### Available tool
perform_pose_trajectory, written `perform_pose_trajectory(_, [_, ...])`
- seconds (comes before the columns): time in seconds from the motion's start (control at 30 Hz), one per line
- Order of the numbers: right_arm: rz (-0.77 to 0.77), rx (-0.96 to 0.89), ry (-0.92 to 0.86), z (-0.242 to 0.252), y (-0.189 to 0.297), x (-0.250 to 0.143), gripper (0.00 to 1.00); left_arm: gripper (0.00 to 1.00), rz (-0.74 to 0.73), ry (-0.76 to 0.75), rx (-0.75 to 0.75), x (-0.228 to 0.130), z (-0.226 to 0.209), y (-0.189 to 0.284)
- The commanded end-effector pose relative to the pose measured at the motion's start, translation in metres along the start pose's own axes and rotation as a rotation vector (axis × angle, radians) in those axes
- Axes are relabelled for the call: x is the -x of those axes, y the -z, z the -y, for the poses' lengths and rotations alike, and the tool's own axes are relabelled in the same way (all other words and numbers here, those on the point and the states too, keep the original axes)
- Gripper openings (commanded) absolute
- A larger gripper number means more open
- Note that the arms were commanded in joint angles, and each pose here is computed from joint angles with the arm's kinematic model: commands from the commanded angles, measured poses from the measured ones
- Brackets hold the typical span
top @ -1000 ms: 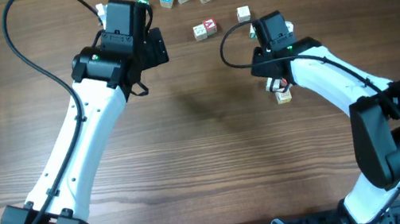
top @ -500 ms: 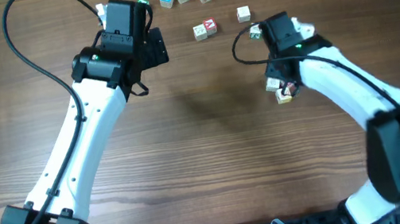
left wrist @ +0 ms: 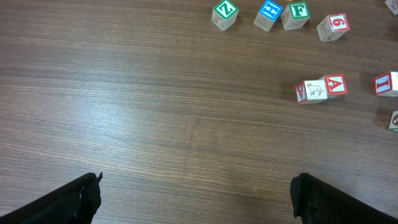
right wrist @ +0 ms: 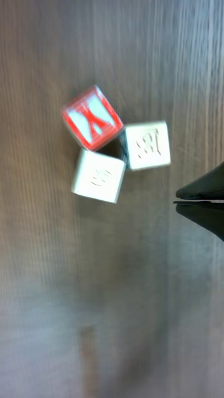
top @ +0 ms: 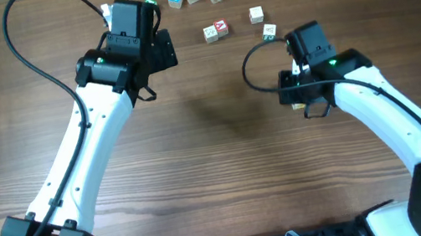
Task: Form a circle
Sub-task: 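Raise the right gripper and move it right above the arc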
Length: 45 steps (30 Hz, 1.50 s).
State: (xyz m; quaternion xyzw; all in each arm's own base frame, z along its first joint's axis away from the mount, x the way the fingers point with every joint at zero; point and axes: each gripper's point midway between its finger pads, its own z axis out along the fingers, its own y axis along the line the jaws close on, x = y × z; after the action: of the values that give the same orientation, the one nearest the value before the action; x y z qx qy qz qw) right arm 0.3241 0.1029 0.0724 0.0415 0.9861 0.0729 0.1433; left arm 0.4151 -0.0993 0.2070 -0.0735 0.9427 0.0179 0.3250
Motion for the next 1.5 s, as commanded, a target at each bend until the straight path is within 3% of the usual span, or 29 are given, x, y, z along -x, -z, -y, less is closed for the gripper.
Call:
perform_pose_trajectory(0.0, [-0.081, 0.112, 0.113, -0.017, -0.013, -0.019, 0.04, 1.00, -0.001, 0.012, 0.005, 0.000, -0.002, -0.002])
perform_pose_trajectory(0.27, [-0.134, 0.053, 0.181, -0.012, -0.041, -0.028, 0.05, 1.00, -0.001, 0.012, 0.005, 0.000, -0.002, -0.002])
perform_pose_trajectory(0.53, [-0.091, -0.097, 0.085, 0.012, -0.046, -0.019, 0.05, 1.00, -0.001, 0.012, 0.005, 0.000, -0.002, -0.002])
perform_pose_trajectory(1.47, [-0.057, -0.158, 0.056, 0.021, -0.054, -0.011, 0.04, 1.00, -0.001, 0.012, 0.005, 0.000, -0.002, -0.002])
